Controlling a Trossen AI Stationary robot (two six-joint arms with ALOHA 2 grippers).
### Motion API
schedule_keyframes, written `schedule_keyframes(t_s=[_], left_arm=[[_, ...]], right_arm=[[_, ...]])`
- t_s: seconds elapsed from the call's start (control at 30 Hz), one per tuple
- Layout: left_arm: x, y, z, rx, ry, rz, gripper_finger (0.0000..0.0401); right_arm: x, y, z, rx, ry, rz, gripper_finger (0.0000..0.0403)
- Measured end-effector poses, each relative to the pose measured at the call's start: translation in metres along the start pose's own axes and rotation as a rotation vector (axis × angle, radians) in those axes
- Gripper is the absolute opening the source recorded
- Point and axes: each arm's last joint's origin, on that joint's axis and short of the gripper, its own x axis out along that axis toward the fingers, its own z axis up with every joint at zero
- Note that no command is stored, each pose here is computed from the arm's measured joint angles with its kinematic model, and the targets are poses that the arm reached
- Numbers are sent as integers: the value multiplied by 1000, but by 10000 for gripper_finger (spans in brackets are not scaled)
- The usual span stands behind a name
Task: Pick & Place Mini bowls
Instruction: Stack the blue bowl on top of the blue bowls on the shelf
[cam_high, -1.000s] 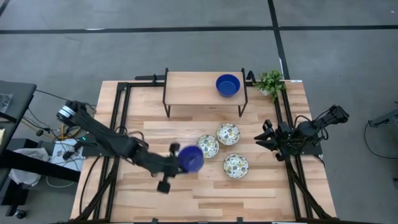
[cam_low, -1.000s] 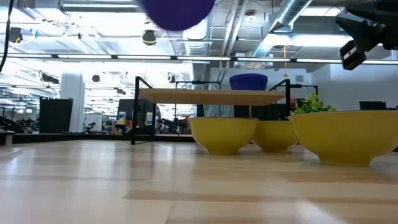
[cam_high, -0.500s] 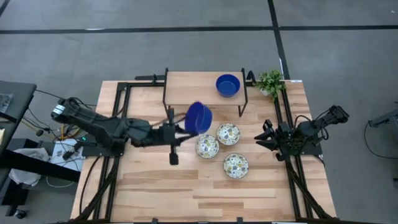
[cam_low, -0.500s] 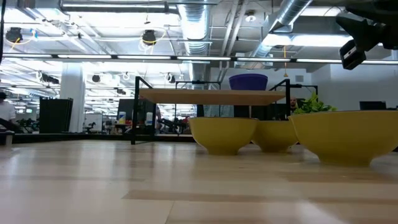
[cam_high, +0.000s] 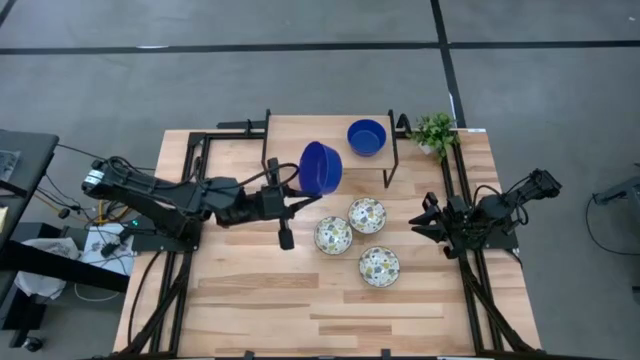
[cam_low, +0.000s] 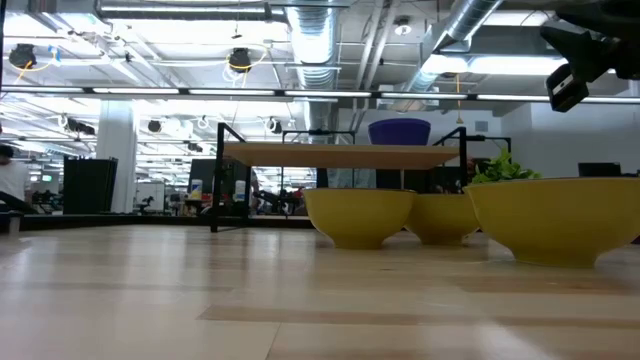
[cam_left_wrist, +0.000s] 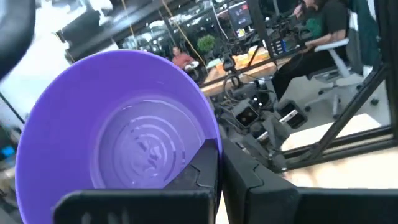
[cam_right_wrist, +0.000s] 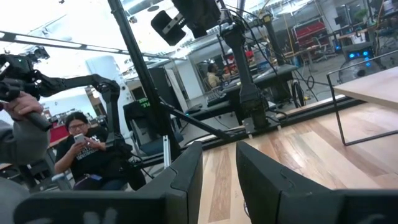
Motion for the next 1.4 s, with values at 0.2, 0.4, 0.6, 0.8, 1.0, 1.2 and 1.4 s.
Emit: schedule_keyframes(t_s=[0.2, 0.4, 0.6, 0.8, 1.0, 1.2, 1.4], left_arm=[[0, 5, 6, 147, -24, 97, 6], [-1, 7, 7, 368, -2, 133, 7], [-1, 7, 7, 409, 0, 134, 8], [-1, 7, 7, 409, 0, 133, 9], [-1, 7, 7, 415, 0, 132, 9], [-1, 7, 7, 533, 5, 130, 8], [2, 10, 4, 551, 28, 132, 8]], right_arm=[[0, 0, 0, 0, 0, 0, 87], [0, 0, 0, 0, 0, -1, 87], [0, 0, 0, 0, 0, -1, 87], [0, 0, 0, 0, 0, -1, 87], [0, 0, 0, 0, 0, 0, 87], [0, 0, 0, 7, 0, 0, 87], [0, 0, 0, 9, 0, 0, 87]])
